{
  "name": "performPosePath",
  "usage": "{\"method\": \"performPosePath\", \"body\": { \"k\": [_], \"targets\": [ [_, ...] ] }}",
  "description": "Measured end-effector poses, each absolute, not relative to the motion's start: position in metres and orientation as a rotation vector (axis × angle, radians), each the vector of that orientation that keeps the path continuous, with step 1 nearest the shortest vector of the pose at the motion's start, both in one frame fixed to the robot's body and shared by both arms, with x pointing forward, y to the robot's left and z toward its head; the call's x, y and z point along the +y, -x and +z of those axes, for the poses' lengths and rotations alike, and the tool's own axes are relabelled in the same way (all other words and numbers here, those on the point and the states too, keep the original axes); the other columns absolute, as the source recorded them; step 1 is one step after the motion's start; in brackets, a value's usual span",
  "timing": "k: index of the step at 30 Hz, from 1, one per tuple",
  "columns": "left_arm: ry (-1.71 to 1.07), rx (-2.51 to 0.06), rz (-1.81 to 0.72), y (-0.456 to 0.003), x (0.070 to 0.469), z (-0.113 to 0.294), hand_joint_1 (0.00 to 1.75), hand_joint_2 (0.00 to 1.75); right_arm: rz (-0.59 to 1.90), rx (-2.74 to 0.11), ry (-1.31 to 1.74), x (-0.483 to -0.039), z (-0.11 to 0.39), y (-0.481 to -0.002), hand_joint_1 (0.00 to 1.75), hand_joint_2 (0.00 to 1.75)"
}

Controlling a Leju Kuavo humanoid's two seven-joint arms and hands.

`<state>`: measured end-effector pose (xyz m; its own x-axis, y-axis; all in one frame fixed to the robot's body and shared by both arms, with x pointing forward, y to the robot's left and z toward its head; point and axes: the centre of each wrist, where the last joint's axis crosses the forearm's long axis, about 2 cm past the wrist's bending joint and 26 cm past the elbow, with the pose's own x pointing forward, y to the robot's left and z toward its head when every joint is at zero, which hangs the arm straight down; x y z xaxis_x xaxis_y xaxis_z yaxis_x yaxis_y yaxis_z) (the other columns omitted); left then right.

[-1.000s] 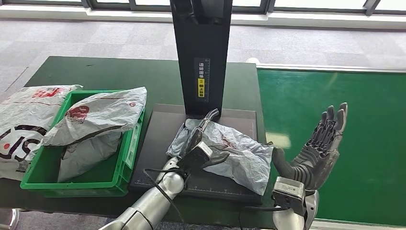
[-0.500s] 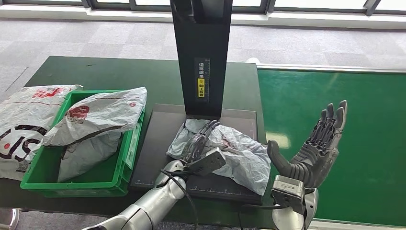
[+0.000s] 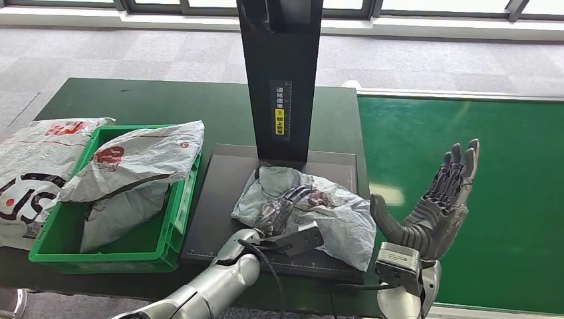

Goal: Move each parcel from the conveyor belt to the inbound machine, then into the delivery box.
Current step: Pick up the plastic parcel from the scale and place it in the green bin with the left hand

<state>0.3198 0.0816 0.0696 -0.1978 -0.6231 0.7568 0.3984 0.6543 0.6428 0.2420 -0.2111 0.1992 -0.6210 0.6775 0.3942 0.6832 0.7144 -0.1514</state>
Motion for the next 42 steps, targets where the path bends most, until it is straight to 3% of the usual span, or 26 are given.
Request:
{"method": "performPosePath", "body": {
  "k": [16,22,32,42],
  "targets": [
    [-0.28,-1.515,-0.991,-0.322,0.085,0.07,1.75,1.75,-0.018,-2.498,1.048,-0.211,0.2,-0.243,0.0,1.75],
    [-0.478,-1.822,-0.735,-0.325,0.096,0.079,1.75,1.75,-0.007,-2.499,1.063,-0.212,0.201,-0.243,0.0,1.75],
    [-0.931,-2.157,-0.178,-0.33,0.185,0.145,1.75,1.75,-0.022,-2.494,1.09,-0.217,0.202,-0.241,0.0,1.75],
    [-1.219,-2.187,0.005,-0.316,0.245,0.183,1.75,1.75,-0.027,-2.489,1.092,-0.218,0.202,-0.241,0.0,1.75]
  ]
}}
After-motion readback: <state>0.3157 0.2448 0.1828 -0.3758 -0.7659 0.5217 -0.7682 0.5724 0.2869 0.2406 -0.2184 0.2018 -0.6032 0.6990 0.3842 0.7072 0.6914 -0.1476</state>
